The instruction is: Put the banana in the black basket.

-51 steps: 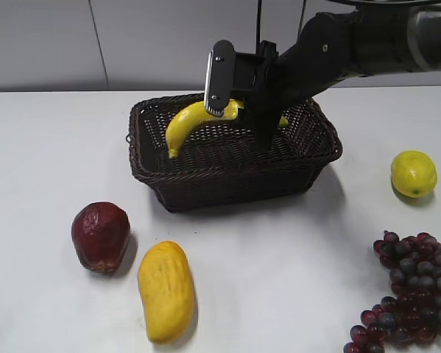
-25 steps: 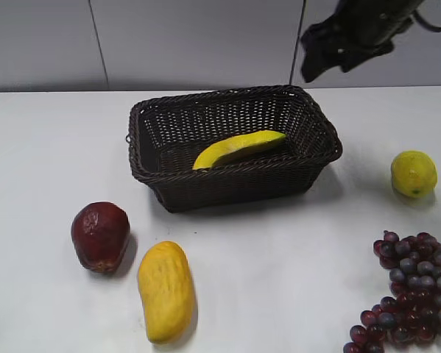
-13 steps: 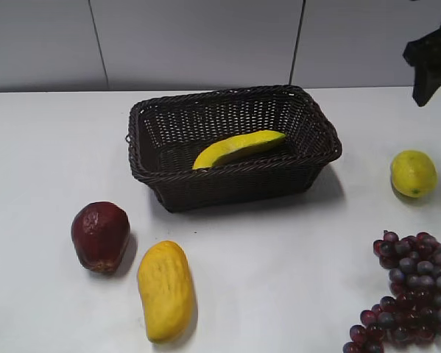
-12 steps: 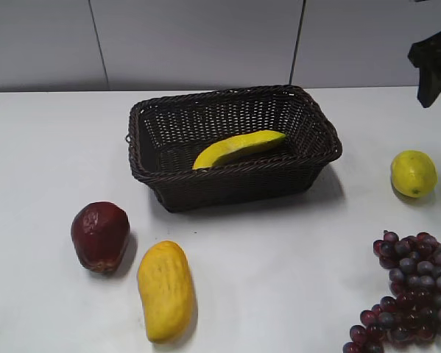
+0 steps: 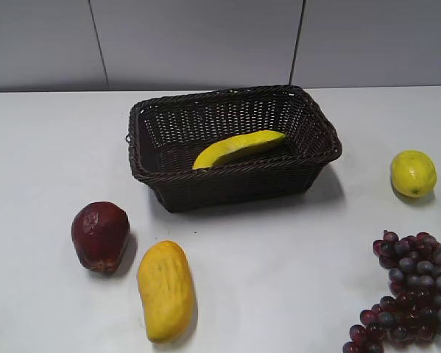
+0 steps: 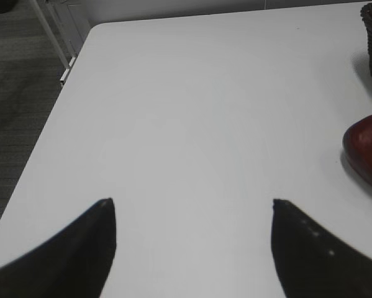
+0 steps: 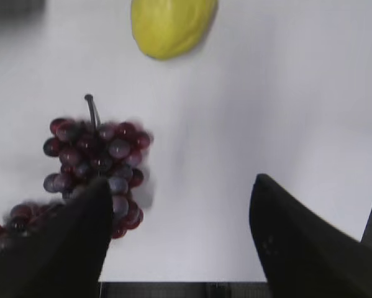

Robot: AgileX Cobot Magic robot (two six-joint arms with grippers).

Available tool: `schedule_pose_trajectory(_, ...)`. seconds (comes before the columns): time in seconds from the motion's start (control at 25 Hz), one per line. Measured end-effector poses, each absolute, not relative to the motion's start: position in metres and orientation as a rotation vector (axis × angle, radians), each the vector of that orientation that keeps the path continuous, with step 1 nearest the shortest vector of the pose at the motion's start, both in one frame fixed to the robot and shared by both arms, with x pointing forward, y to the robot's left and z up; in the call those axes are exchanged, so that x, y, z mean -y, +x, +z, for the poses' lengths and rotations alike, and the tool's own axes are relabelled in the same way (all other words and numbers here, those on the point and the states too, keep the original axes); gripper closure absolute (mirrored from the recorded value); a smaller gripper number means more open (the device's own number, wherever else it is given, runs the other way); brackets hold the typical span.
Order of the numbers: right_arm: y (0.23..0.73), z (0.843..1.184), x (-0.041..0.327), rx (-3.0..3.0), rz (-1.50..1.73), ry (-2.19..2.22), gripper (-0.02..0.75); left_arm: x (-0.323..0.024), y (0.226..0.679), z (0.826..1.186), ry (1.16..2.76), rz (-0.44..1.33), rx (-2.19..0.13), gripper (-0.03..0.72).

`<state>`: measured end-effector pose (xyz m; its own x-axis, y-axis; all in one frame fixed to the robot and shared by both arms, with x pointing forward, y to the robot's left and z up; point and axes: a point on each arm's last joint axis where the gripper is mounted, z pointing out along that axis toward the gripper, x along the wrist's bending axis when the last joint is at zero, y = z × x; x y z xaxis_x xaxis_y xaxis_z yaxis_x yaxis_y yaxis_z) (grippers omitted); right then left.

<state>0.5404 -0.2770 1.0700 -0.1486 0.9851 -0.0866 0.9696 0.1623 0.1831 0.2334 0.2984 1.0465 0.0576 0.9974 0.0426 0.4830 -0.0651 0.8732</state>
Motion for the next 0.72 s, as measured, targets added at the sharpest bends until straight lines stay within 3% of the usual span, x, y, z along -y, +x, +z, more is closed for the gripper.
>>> schedule_pose_trajectory(0.72, 0.404, 1.053, 0.288, -2.210, 0.226, 1.898, 0.216, -0.298, 0.233, 1.047, 1.638, 0.933, -1.508, 0.111)
